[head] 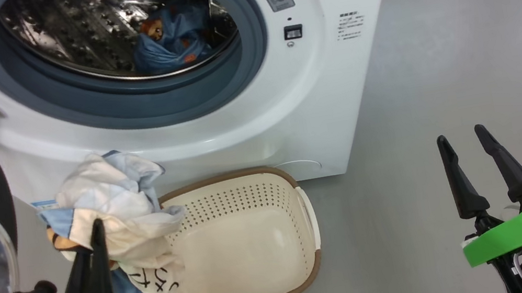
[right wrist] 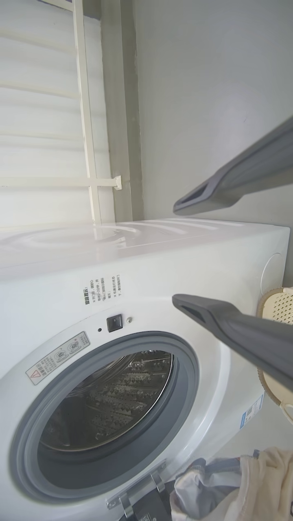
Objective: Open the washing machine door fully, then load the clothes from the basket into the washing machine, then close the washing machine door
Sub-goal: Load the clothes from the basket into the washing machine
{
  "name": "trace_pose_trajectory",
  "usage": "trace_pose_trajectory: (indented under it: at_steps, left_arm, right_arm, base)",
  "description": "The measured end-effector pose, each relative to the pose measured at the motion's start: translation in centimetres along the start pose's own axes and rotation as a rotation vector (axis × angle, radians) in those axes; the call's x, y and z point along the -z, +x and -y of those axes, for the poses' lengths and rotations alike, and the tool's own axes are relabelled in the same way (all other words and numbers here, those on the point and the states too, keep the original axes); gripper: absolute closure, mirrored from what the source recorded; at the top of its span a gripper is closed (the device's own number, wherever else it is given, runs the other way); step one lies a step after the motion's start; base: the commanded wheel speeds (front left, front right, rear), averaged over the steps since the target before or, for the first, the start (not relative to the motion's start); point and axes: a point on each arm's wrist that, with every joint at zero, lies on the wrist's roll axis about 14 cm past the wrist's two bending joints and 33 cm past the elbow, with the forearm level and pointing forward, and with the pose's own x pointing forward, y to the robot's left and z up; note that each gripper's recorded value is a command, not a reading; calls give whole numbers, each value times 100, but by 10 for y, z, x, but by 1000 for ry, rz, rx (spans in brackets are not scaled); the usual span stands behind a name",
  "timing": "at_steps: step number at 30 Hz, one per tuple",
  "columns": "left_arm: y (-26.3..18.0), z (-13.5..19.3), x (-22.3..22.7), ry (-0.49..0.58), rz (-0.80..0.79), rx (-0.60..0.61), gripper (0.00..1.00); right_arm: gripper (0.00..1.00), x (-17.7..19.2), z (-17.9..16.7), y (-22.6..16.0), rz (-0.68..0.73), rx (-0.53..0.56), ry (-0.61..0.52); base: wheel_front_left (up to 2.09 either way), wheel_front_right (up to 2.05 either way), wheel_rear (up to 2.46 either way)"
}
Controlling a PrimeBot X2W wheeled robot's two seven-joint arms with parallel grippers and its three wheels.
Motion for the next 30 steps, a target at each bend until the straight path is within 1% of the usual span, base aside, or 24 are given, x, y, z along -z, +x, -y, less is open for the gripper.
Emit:
trace_pose_trajectory:
  at_steps: [9,17,23,30]
  left_arm:
    - [-21,-11,-14,23,53,-56,100]
    - [-19,-12,-9,4,50,-73,100]
    - [-10,-12,-3,-9,37,-68,100]
    - [29,-3,-22,0,97,-19,100]
  right_arm:
    - [0,3,-6,-1,-10,-22,-1]
    - [0,8,-4,0,-22,-18,-1]
    - [0,15,1,2,-41,-3,4]
    - [0,23,3,13,-48,12,21]
  base:
    - [0,0,0]
    - [0,0,0]
    - [0,0,0]
    - [0,0,0]
